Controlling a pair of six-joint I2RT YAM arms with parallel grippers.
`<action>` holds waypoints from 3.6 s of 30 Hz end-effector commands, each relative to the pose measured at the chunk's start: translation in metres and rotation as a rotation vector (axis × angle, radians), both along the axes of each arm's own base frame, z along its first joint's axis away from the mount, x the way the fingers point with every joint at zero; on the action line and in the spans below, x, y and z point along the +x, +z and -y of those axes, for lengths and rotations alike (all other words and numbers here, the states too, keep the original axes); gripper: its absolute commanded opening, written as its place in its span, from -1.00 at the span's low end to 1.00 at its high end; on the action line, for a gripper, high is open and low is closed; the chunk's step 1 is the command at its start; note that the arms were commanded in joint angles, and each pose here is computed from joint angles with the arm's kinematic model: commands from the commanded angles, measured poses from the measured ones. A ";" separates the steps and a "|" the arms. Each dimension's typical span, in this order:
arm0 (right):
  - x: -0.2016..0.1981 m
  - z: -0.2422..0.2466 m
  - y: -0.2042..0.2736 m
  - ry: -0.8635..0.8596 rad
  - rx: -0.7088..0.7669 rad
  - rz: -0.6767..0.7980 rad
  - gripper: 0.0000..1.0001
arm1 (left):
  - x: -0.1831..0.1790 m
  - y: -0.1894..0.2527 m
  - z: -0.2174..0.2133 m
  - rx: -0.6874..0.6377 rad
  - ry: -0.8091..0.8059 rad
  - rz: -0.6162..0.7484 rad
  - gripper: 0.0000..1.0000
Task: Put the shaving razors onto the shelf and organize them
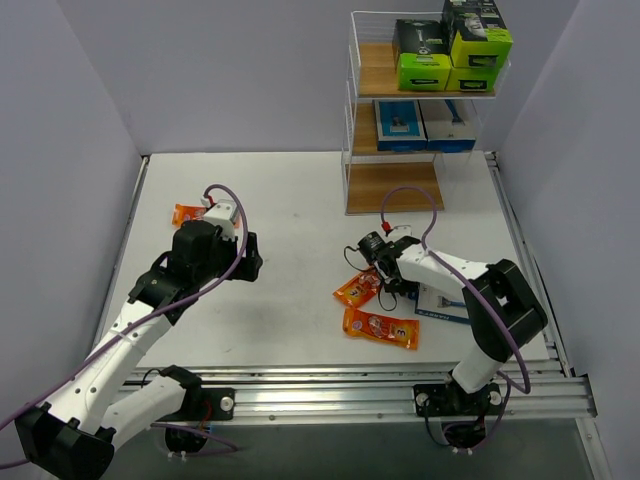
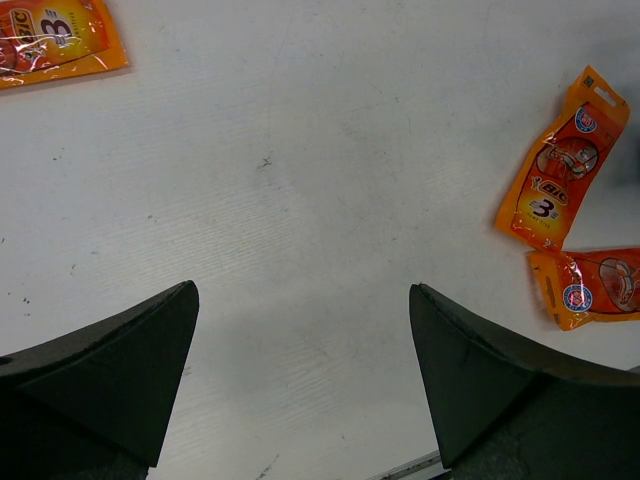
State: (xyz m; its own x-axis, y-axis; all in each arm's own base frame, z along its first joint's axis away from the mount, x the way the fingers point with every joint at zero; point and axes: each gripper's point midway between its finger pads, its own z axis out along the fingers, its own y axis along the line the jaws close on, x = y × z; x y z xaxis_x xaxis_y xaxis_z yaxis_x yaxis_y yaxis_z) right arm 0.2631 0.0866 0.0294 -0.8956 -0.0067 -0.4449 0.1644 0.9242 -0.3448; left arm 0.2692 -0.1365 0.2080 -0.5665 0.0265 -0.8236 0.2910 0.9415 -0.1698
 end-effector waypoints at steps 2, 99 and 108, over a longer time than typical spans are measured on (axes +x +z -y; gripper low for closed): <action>-0.006 0.019 -0.002 -0.044 -0.094 -0.026 -0.40 | 0.006 0.020 0.007 -0.028 -0.020 0.056 0.91; 0.066 -0.202 0.211 0.183 1.075 0.554 -1.00 | 0.006 0.023 -0.007 0.025 0.040 0.080 0.90; 0.044 -0.142 0.154 0.025 1.049 0.516 -1.00 | 0.007 0.021 -0.006 0.026 0.036 0.074 0.91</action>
